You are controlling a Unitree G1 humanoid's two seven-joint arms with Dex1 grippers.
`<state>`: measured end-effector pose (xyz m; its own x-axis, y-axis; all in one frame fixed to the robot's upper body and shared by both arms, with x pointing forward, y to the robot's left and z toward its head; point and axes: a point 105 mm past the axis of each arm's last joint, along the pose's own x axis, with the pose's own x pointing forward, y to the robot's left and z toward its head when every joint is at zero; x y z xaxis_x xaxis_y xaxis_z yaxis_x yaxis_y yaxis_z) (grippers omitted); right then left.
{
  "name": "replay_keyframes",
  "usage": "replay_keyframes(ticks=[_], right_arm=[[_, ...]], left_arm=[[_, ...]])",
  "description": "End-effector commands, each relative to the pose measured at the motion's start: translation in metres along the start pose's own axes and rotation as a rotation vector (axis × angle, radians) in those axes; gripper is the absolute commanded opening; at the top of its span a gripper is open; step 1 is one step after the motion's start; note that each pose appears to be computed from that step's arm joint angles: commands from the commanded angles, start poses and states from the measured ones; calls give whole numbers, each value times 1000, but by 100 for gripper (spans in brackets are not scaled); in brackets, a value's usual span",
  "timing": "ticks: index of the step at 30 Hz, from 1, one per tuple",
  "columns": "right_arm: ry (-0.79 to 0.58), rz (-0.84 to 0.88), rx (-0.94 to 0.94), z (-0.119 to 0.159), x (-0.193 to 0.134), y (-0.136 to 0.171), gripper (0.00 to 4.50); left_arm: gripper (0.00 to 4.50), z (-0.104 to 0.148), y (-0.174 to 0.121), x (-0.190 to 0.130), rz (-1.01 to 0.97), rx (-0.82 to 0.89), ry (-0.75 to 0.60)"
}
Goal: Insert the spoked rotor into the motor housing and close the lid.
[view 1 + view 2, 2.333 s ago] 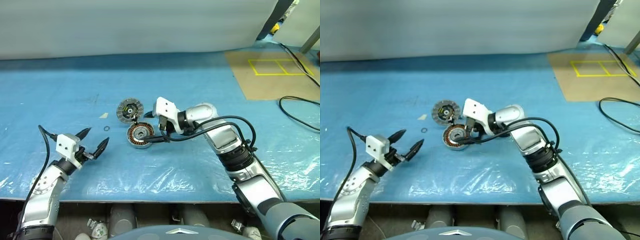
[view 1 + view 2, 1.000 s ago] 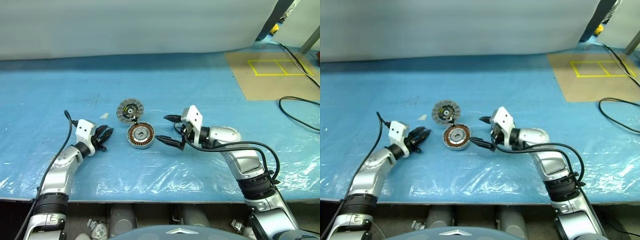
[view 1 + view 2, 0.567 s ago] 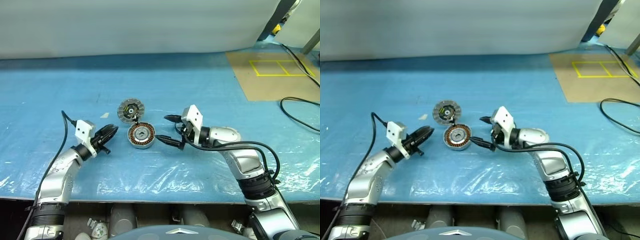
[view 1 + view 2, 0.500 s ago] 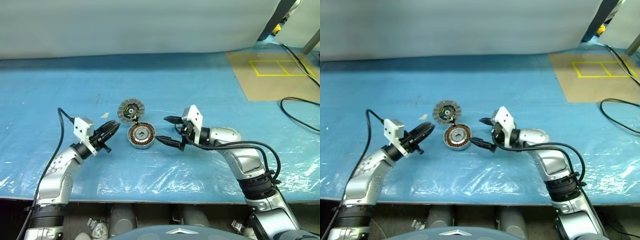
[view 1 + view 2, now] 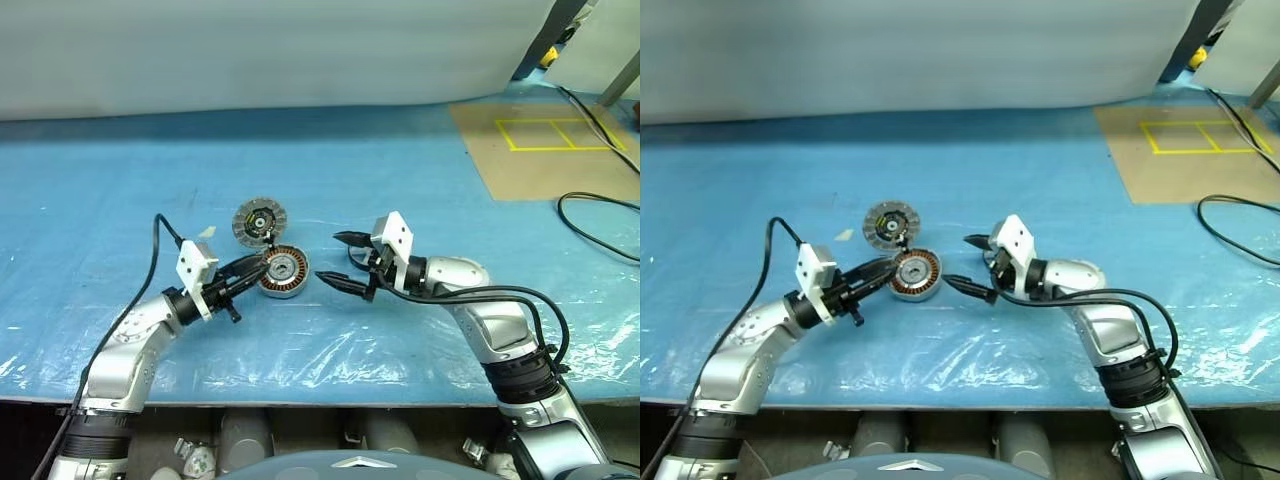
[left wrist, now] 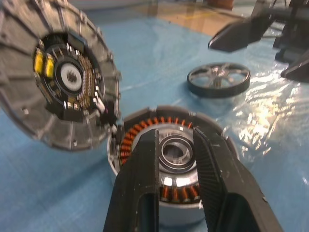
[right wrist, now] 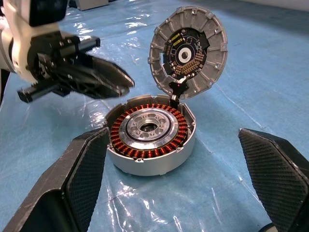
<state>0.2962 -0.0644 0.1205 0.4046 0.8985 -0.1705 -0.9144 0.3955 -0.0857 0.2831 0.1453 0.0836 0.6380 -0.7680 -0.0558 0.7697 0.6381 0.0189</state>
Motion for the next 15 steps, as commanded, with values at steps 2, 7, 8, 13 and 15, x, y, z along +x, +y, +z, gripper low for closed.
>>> replay_keyframes(ticks=[2,7,8,13,15], right_arm=[[-34,7,-16,10,2,3,450],[-31,-8,-7,8,1,3,450],[-31,-10,-5,7,1,3,450],[-31,-19,1,6,2,3,450],[-32,-22,1,6,2,3,450]], left_arm=[[67,-3,3,8,-12,65,0],[67,-6,5,13,-27,77,-17],[67,-5,5,15,-30,76,-25],[67,-2,3,23,-57,90,-34],[67,0,2,26,-66,97,-39]])
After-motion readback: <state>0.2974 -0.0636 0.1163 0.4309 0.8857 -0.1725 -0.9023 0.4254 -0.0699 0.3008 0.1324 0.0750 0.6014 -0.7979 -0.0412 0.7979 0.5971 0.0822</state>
